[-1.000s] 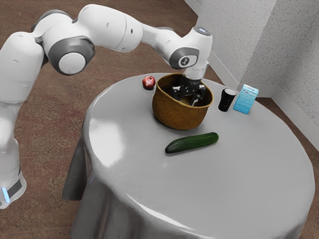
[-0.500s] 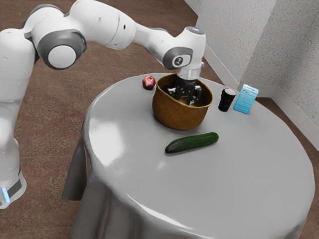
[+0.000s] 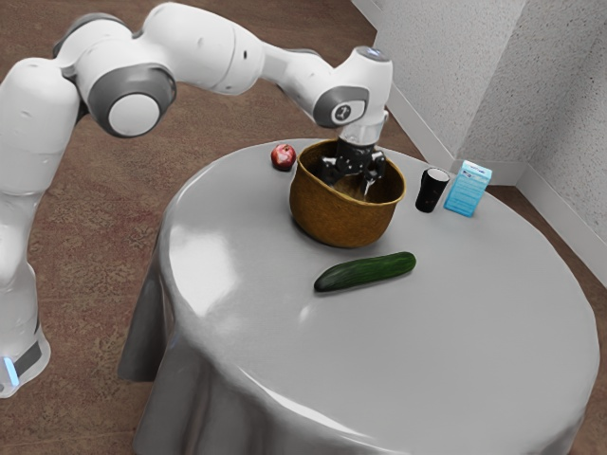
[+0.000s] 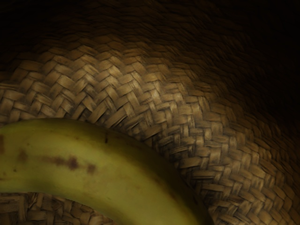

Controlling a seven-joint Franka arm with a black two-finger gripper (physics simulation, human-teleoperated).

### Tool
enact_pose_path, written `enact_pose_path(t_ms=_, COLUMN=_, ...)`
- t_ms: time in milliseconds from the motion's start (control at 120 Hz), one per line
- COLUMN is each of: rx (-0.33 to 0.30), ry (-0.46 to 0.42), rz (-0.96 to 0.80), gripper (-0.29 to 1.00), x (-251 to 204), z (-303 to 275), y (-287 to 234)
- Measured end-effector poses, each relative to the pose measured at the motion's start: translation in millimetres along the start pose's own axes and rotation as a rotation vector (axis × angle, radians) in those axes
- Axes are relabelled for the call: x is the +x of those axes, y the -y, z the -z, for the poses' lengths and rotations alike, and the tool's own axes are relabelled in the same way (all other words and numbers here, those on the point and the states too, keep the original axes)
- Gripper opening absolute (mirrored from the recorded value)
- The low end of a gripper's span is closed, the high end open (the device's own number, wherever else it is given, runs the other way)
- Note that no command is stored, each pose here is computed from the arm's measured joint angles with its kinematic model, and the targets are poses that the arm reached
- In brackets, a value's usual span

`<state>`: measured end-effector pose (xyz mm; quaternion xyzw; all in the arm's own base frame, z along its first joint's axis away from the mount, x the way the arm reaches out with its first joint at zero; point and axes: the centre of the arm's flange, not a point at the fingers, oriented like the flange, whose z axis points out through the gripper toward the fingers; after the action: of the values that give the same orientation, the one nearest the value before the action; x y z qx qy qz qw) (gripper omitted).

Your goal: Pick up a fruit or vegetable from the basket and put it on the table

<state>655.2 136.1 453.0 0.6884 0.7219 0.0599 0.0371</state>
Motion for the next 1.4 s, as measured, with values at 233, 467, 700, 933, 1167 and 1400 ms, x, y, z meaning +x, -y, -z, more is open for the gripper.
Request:
enact_pose_path(t_ms=233, rx=0.016, ry=-0.002, rz=-0.020, gripper=0.63, x=-0.9, z=-11.6, y=-1.0)
enact_pose_path(t_ms=467, rx=0.023, ry=-0.009, rz=-0.034, gripper=0.63, x=-0.6, z=-23.9, y=-5.9)
enact_pose_path(t_ms=700, rx=0.022, ry=-0.005, rz=-0.033, gripper=0.40, x=1.9, z=-26.7, y=-7.0)
enact_pose_path(t_ms=933, rx=0.020, ry=0.001, rz=-0.010, gripper=0.22, x=-1.3, z=-26.2, y=-7.4)
enact_pose_path(t_ms=1167, rx=0.018, ry=0.016, rz=0.022, gripper=0.30, x=-2.6, z=-26.5, y=-7.4)
enact_pose_path(t_ms=1400, rx=0.021, ry=0.045, rz=0.052, gripper=0.61, x=1.2, z=-32.5, y=-5.4)
